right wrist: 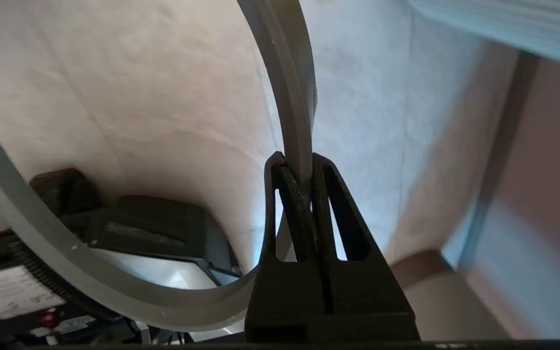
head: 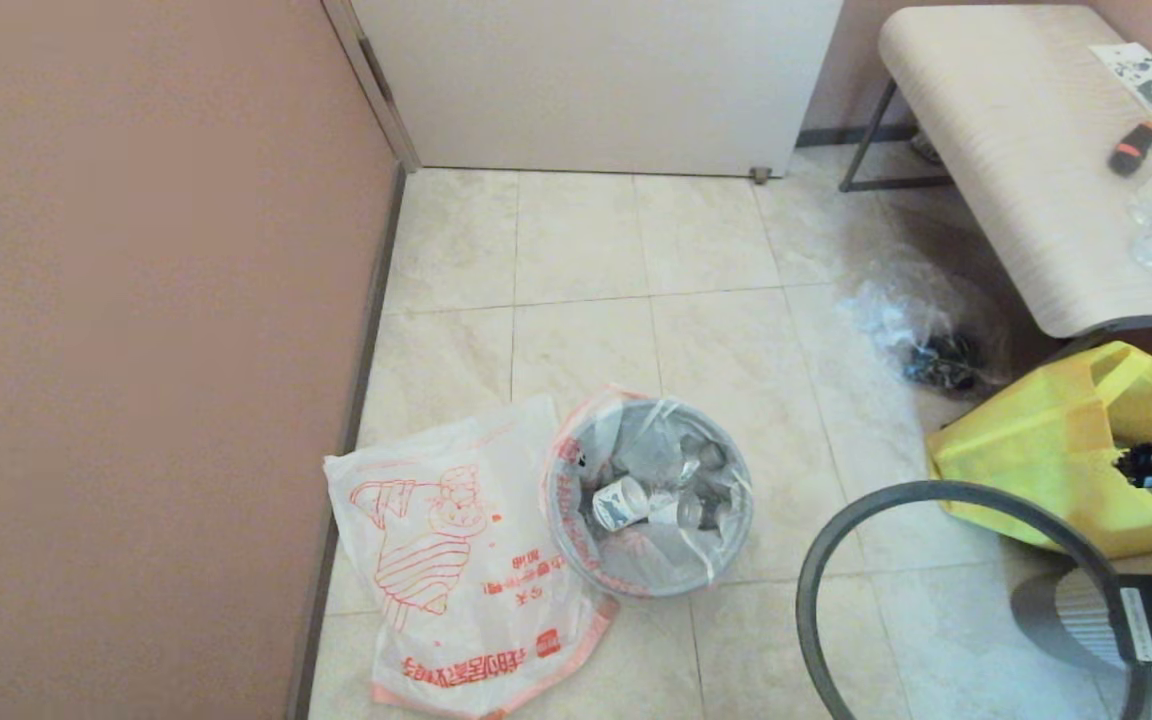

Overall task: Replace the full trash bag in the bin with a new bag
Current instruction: Place the trash can ring on the floor

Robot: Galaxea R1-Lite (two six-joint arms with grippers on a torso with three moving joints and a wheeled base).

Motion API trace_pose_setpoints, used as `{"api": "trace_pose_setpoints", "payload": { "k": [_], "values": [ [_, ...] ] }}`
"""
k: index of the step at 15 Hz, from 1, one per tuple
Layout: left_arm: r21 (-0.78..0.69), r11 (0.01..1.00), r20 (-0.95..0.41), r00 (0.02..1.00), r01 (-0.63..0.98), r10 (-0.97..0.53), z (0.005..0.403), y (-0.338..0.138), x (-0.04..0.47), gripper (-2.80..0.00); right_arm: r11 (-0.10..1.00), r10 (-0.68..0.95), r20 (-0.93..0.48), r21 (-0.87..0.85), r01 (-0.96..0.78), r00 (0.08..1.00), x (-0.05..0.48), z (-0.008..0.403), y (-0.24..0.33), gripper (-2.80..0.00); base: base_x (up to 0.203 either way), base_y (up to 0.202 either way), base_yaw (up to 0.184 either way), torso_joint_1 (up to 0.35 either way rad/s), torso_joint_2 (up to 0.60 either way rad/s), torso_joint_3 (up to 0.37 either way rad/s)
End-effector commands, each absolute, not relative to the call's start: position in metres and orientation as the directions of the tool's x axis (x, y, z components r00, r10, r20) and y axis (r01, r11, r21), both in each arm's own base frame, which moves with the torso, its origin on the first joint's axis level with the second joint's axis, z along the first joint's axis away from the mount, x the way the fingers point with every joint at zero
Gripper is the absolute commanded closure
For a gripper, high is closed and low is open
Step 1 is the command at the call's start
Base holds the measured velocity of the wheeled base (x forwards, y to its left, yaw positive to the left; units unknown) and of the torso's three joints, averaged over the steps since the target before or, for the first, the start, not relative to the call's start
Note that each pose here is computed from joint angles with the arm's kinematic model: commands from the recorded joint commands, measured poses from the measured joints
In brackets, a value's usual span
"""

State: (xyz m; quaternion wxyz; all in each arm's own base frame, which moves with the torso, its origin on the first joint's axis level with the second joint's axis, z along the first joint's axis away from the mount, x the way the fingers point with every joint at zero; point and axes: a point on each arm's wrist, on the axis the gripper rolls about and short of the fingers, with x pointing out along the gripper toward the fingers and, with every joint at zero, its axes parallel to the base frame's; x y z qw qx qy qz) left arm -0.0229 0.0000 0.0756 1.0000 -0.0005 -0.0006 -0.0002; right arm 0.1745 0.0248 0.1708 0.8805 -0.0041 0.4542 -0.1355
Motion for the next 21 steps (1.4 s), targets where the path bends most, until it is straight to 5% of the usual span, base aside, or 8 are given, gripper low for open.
{"api": "trace_pose_setpoints", "payload": {
  "k": [1,12,21],
  "values": [
    [-0.002,1.0,0.0,1.0,0.0,0.0,0.075,0.0,-0.023,0.0,0.954,-0.269,-0.831,-0.158,0.256,0.488,0.188,0.157,0.022,0.0,0.0,0.0,0.0,0.0,0.0,0.0],
    [-0.001,1.0,0.0,1.0,0.0,0.0,0.076,0.0,-0.023,0.0,0.915,-0.337,-0.845,-0.191,0.354,0.414,0.313,0.025,-0.016,0.0,0.0,0.0,0.0,0.0,0.0,0.0],
    [0.0,1.0,0.0,1.0,0.0,0.0,0.076,0.0,-0.023,0.0,0.913,-0.352,-0.853,-0.223,0.34,0.386,0.351,-0.02,-0.041,0.0,0.0,0.0,0.0,0.0,0.0,0.0]
  ]
}}
